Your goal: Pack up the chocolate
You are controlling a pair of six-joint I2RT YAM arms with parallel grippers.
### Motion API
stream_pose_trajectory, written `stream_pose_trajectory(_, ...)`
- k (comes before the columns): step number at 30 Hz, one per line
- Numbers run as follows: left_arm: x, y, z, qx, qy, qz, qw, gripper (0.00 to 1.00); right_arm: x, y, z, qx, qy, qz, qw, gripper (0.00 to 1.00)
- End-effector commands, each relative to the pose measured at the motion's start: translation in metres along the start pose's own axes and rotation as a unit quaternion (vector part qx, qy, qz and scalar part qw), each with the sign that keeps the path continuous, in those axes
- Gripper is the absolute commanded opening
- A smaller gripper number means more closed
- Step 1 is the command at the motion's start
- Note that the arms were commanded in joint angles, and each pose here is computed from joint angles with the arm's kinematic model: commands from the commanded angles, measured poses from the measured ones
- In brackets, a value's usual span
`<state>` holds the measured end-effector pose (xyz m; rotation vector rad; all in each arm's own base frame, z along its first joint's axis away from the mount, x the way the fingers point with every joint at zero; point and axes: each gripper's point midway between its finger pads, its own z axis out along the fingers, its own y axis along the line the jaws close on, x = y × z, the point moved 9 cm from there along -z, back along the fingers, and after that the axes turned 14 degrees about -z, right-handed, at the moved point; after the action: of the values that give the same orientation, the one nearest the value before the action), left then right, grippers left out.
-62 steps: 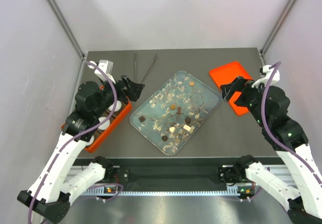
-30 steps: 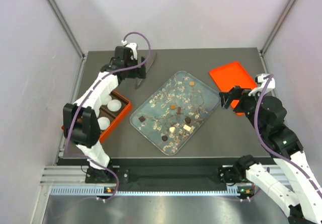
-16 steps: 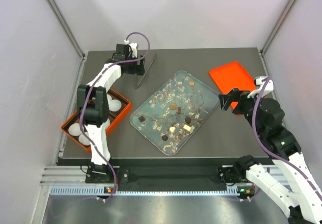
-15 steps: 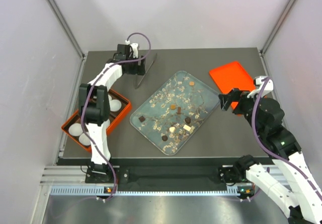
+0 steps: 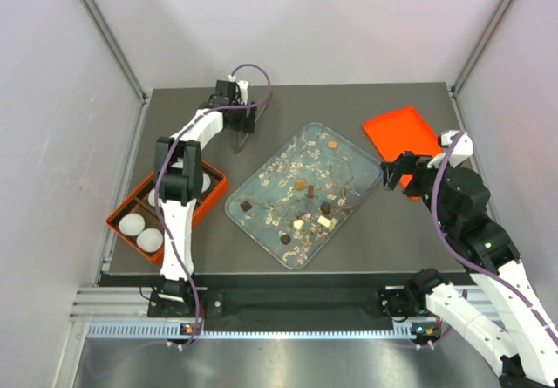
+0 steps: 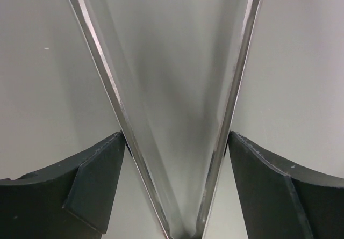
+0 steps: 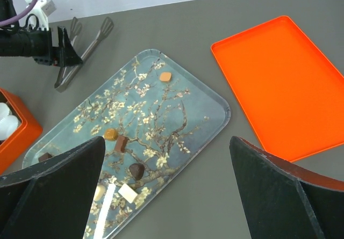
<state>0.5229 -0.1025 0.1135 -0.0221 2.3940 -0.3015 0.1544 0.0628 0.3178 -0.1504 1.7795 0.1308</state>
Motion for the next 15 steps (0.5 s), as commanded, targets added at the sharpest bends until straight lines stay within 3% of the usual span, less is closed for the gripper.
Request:
stream_pose_trajectory(1,-0.013,-0.013,0.002,0.001,-0.031,0.031,0.999,0.82,-0.006,-0.001,0.001,0.010,-0.018,-0.002,1.000,1.00)
stream_pose_trajectory(9,0.002,-0.023,-0.004,-0.008,-0.020,0.047,0.999,0.71,-0.005,-0.003,-0.004,0.012,-0.022,0.000,1.000,1.00)
stream_pose_trajectory(15,0.021,-0.020,-0.014,-0.017,-0.005,0.050,0.999,0.69,-0.004,-0.004,-0.008,0.013,-0.025,0.004,1.000,1.00)
